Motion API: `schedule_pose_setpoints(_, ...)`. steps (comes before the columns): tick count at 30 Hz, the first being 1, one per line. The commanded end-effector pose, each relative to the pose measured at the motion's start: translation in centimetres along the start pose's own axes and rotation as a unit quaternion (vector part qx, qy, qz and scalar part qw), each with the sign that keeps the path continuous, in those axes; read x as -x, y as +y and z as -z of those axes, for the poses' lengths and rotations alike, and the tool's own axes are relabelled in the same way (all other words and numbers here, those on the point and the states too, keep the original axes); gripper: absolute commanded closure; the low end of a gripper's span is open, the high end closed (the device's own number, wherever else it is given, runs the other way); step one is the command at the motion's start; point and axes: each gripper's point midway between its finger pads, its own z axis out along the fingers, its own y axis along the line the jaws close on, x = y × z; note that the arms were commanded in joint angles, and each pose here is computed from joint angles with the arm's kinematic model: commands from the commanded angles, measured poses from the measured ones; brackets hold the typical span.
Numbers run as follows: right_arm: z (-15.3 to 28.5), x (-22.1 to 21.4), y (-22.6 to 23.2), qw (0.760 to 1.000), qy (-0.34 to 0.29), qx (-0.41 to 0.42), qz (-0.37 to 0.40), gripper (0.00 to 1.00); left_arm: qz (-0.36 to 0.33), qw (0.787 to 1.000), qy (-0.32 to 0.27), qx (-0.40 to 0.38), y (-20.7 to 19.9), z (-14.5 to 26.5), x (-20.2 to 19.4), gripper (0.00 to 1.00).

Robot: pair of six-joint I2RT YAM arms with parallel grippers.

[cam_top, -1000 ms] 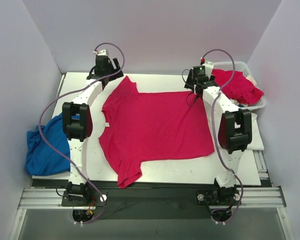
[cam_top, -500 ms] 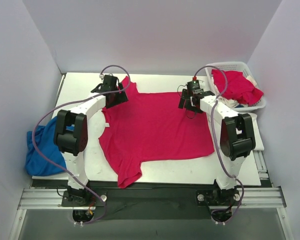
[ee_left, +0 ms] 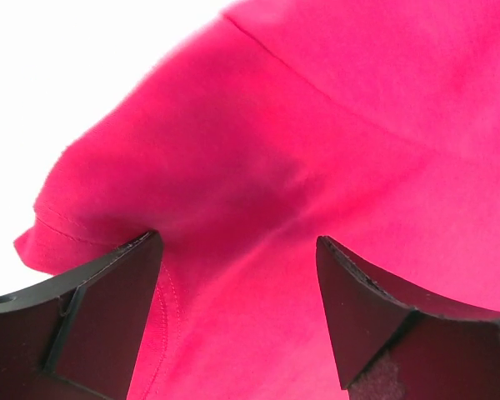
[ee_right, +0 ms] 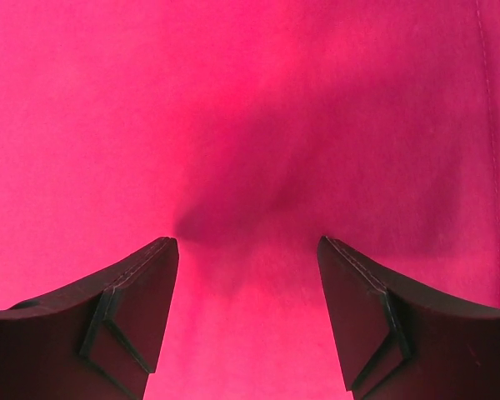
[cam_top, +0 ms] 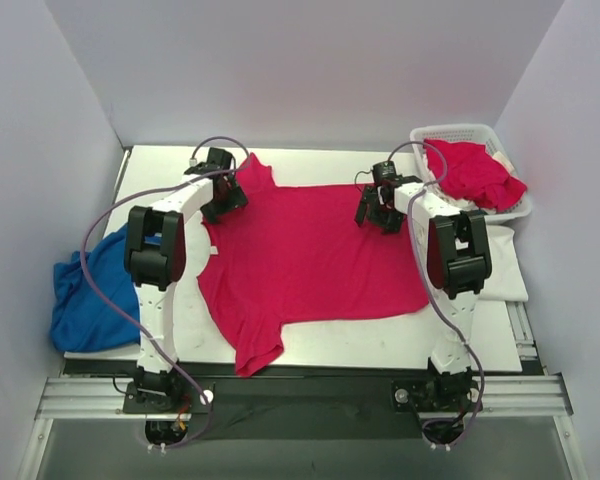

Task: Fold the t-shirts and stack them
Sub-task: Flatten out the tshirt

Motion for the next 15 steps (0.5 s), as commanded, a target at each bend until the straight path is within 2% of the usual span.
schedule_pose_setpoints(1, -0.1, -0.1, 0.3, 0.999, 0.033, 0.002, -0.018, 0.32, 0.05, 0.997, 0.024, 0.054, 3.7, -1.2, 0.4, 0.14)
schedule_pose_setpoints(6, -1.4, 1.2, 1.5, 0.998, 0.046, 0.018, -0.034, 0.33, 0.076, 0.995, 0.015, 0.055, 4.6, -2.2, 2.5, 0.14)
schedule_pose_setpoints(8, -2.3, 1.0, 1.5, 0.997, 0.061, 0.016, -0.039, 0.34, 0.084, 0.996, 0.002, 0.044, 3.9, -2.1, 4.7, 0.14)
schedule_pose_setpoints(9, -2.3, 1.7, 1.9, 0.997, 0.058, 0.022, -0.041, 0.34, 0.078, 0.995, 0.014, 0.052, 4.2, -3.0, 4.2, 0.14)
schedule_pose_setpoints(10, -2.9, 1.8, 2.0, 0.997, 0.062, 0.022, -0.045, 0.34, 0.082, 0.996, -0.003, 0.036, 3.0, -2.5, 6.1, 0.14)
schedule_pose_setpoints(12, -2.9, 2.9, 2.5, 0.997, 0.056, 0.031, -0.051, 0.34, 0.08, 0.996, 0.012, 0.045, 3.2, -3.8, 6.0, 0.14)
schedule_pose_setpoints(13, -3.5, 2.9, 2.8, 0.996, 0.06, 0.034, -0.054, 0.34, 0.084, 0.996, -0.005, 0.021, 1.7, -3.2, 7.9, 0.14)
schedule_pose_setpoints(15, -3.9, 3.9, 3.2, 0.996, 0.055, 0.04, -0.061, 0.34, 0.087, 0.996, 0.001, 0.013, 1.3, -4.6, 8.1, 0.14)
